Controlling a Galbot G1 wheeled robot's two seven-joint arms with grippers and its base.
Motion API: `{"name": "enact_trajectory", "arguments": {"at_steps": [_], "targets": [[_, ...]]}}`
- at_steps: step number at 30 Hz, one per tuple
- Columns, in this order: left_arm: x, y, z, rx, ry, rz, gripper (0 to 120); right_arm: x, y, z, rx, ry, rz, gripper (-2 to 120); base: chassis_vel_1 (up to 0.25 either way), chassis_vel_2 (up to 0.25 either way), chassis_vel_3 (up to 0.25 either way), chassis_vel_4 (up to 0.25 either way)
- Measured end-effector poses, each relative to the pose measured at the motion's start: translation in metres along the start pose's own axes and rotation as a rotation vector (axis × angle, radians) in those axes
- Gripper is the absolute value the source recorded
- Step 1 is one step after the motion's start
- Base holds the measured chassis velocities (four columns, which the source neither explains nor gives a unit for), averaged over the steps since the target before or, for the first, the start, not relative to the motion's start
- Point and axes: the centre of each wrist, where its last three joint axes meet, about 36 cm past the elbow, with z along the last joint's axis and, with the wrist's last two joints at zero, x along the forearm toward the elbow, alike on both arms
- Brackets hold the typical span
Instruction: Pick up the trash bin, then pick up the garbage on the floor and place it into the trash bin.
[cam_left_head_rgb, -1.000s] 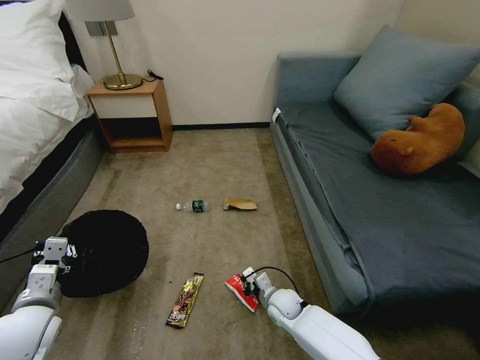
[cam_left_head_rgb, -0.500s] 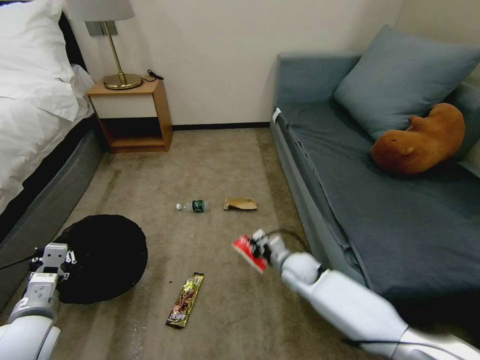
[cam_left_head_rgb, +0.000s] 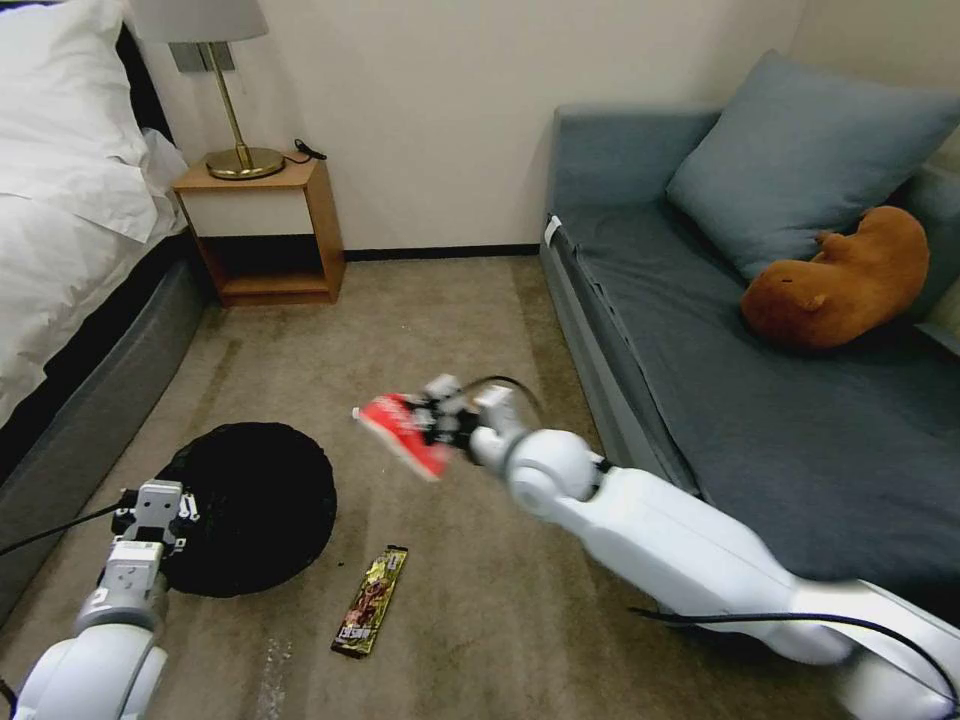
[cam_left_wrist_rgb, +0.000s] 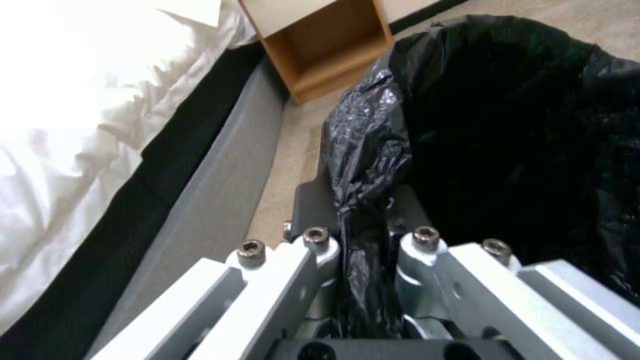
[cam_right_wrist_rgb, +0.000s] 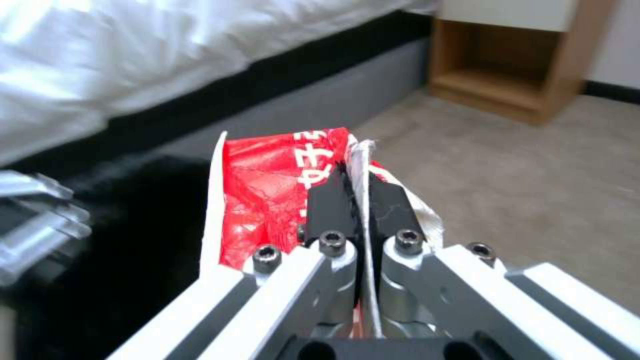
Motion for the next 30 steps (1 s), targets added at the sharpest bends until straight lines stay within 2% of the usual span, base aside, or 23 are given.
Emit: {"name": "enact_trajectory", "arguments": {"at_steps": [4,9,21,27,29,30], "targets": [[-0.001,-0.001,-0.001,0.004,-0.006,-0.002,5,-0.024,0.019,-0.002,-0.032,0.003,-0.037,0,0.000,0.000,0.000,0.000],[-0.001,0.001,-0.004,0.024,-0.017,-0.005,5,-0.047,0.032,0.019,-0.063,0.027,-0.038,0,0.000,0.000,0.000,0.000],[-0.001,-0.003,-0.007,0.049,-0.023,0.004,5,-0.077,0.052,0.061,-0.064,0.054,-0.026,0,0.000,0.000,0.000,0.000],[-0.003,-0.006,-0.009,0.064,-0.026,0.009,5,-0.082,0.063,0.071,-0.052,0.065,-0.033,0,0.000,0.000,0.000,0.000],[-0.003,-0.007,-0.010,0.067,-0.025,0.012,5,-0.082,0.067,0.075,-0.044,0.071,-0.037,3,0.000,0.000,0.000,0.000],[-0.003,-0.008,-0.010,0.074,-0.022,0.016,5,-0.083,0.071,0.077,-0.038,0.076,-0.041,9,0.000,0.000,0.000,0.000]]}}
